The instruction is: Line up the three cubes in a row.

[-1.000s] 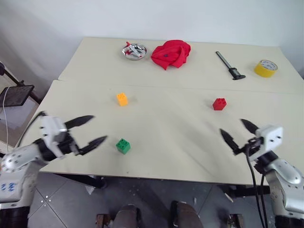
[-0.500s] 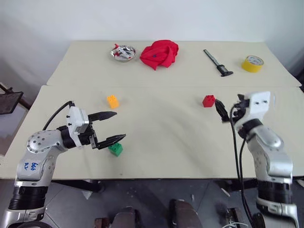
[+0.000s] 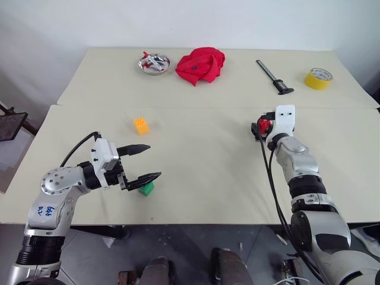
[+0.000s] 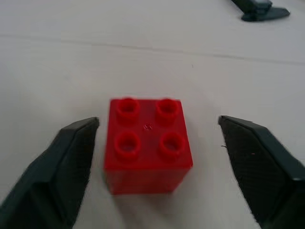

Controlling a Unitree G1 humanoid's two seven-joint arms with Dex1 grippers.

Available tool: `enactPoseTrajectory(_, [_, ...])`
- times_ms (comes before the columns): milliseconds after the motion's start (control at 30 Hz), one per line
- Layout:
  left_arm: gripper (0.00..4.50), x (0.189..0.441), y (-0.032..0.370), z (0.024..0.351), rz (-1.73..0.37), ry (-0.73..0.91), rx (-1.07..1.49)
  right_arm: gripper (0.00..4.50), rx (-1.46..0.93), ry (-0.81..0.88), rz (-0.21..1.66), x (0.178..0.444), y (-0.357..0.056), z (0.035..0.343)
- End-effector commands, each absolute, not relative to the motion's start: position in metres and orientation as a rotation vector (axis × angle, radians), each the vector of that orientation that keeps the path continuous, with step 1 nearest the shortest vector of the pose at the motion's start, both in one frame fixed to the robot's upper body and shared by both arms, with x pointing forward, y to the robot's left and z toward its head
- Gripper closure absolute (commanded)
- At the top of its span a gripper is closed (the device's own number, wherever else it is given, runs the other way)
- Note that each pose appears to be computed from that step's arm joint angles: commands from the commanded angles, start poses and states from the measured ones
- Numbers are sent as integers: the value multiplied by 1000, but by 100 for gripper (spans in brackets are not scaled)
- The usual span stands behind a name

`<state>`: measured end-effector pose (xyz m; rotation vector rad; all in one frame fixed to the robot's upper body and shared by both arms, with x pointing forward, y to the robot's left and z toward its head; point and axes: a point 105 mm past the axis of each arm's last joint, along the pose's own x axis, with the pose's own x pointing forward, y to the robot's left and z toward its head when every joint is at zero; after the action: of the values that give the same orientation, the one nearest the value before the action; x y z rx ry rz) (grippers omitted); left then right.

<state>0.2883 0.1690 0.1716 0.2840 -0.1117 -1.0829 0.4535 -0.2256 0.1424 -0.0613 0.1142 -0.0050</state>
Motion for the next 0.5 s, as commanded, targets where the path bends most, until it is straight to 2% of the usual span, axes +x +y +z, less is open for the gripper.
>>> enactPoseTrajectory(33, [0, 289, 173, 183, -1057, -155, 318, 158, -56, 22, 3, 457, -218, 168])
enactPoseTrajectory(167, [0, 289, 175, 183, -1046, -155, 321, 295, -43, -43, 121, 453, -203, 180])
enactPoseTrajectory(200, [0, 290, 175, 183, -1044, -155, 323, 299, -41, -54, 161, 451, -198, 183])
enactPoseTrajectory(233, [0, 290, 177, 183, -1037, -153, 323, 298, -57, -67, 324, 444, -181, 186])
enactPoseTrajectory(300, [0, 290, 184, 181, -1024, -140, 326, 298, -195, -101, 950, 389, -127, 189])
enactPoseTrajectory(333, [0, 290, 186, 179, -1020, -133, 329, 298, -266, -74, 1201, 358, -113, 182])
enactPoseTrajectory(367, [0, 291, 187, 178, -1019, -129, 330, 298, -317, -33, 1316, 344, -110, 174])
enactPoseTrajectory(500, [0, 292, 186, 177, -1019, -129, 328, 298, -411, 117, 1426, 336, -107, 149])
